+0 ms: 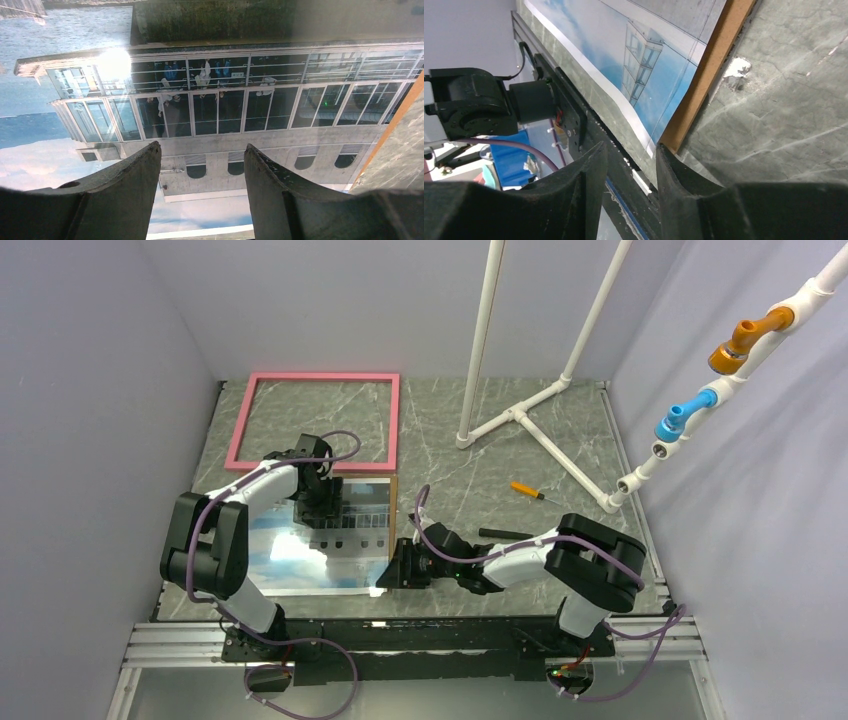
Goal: Take the photo out of the frame
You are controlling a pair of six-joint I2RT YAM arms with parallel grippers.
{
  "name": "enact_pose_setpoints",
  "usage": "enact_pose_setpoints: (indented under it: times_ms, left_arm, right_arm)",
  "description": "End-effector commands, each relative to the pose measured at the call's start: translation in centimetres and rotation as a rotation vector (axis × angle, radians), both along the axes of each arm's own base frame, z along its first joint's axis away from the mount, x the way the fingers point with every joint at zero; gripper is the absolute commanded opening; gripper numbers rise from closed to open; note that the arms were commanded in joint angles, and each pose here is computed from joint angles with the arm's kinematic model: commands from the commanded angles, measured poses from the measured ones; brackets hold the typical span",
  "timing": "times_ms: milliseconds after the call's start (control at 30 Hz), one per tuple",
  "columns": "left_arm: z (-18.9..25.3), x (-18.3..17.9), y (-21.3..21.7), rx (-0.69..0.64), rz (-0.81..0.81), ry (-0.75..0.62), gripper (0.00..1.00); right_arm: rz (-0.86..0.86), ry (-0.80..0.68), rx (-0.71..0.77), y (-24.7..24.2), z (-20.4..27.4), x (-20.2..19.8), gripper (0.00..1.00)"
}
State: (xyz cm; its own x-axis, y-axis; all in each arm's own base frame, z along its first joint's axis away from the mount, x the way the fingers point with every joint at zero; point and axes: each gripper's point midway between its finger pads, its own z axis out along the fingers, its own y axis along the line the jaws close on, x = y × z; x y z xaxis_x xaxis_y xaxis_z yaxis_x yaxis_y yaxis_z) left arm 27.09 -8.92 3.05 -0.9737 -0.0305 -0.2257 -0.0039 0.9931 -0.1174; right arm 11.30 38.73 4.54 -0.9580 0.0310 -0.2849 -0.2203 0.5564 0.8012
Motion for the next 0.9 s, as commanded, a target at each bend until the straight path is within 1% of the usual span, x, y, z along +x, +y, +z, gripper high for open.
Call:
enact_pose_setpoints:
  times_ms: [0,100,200,400,867]
  left_arm:
    - [1.1,1.1,-0.3,-0.009,0.005,-0.036,0.65]
    - [1.0,1.1,-0.3,-0.011,0.004,-0.035,0.65]
    - [1.0,1.1,-0.4,-0.013,0.004,-0.035,0.65]
    - [1.0,1.1,-0.4,-0.015,0.002,-0.034,0.65]
    - [0.9,1.1,-0.5,-0.017,-0.003,-0.029,0.64]
  right_arm:
    - [-0.023,-0.031,0.106,1.1,2.6,0.6,0.40]
    - [-0.035,-0.024,0.114,1.1,2.4,0.7,0.33]
    - [-0.055,-0.012,0.128,1.0,2.0,0.9,0.30]
    - [-0.071,-0.016,0.119,0.9,1.1,1.3,0.30]
    - [-0.085,0.040,0.135,0.7,-0.7,1.6,0.29]
